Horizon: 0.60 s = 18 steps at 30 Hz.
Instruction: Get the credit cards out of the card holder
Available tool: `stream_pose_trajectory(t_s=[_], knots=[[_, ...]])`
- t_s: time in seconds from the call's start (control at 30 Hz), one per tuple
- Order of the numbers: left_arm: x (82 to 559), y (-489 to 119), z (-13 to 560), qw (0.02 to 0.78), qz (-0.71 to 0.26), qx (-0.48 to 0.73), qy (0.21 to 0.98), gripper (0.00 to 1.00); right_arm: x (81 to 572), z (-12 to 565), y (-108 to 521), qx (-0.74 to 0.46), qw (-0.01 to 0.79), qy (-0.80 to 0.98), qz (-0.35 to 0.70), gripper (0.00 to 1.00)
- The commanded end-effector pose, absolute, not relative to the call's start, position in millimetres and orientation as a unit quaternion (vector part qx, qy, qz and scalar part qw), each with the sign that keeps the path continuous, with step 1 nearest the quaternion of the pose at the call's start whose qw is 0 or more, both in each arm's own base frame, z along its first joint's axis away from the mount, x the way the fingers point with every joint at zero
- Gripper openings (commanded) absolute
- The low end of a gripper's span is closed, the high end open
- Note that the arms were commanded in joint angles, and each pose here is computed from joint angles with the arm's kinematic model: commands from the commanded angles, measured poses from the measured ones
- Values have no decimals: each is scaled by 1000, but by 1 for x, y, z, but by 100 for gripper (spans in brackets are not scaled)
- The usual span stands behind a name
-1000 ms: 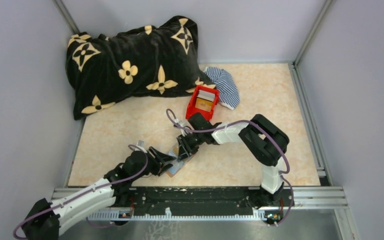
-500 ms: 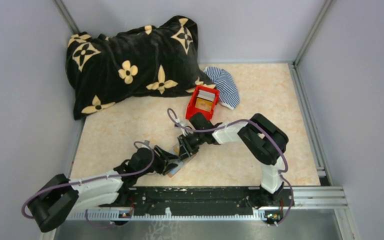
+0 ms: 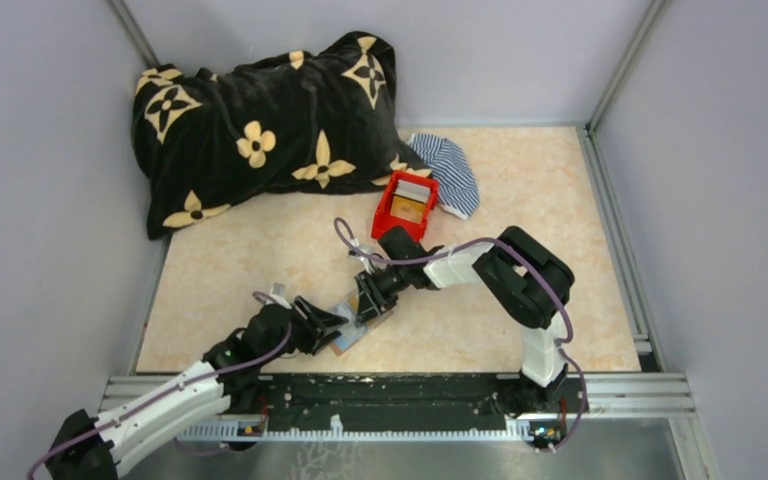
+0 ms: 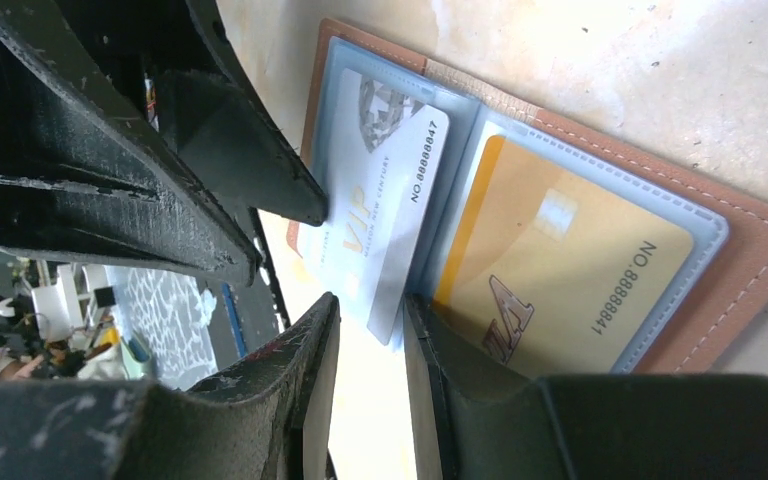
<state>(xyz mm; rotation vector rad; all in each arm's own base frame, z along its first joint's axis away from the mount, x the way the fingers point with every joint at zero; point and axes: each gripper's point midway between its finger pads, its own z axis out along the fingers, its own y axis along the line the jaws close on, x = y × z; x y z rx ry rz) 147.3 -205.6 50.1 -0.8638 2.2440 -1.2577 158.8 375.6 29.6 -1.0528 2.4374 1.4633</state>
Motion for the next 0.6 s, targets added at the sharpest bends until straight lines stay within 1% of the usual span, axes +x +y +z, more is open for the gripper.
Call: stream_pose_trajectory(t_s=[0.0, 0.1, 0.17, 0.37, 0.47, 0.53, 0.57], knots=[[131, -175, 2, 201, -360, -332, 849, 57, 157, 31, 379, -348, 52, 792, 498, 31], [118, -171, -18, 162, -338, -353, 857, 58, 157, 36, 380, -348, 51, 790, 502, 31], [114, -167, -26, 150, -314, -362, 865, 59, 155, 38, 380, -351, 48, 788, 504, 31], [113, -164, -24, 144, -282, -360, 878, 60, 153, 37, 383, -346, 39, 782, 517, 31], [111, -157, -33, 150, -277, -366, 875, 60, 152, 36, 384, -344, 33, 780, 522, 32], [108, -153, -40, 150, -276, -371, 874, 60, 150, 36, 384, -347, 27, 778, 524, 33], [107, -152, -43, 150, -278, -371, 873, 60, 148, 36, 384, -351, 23, 775, 525, 36]])
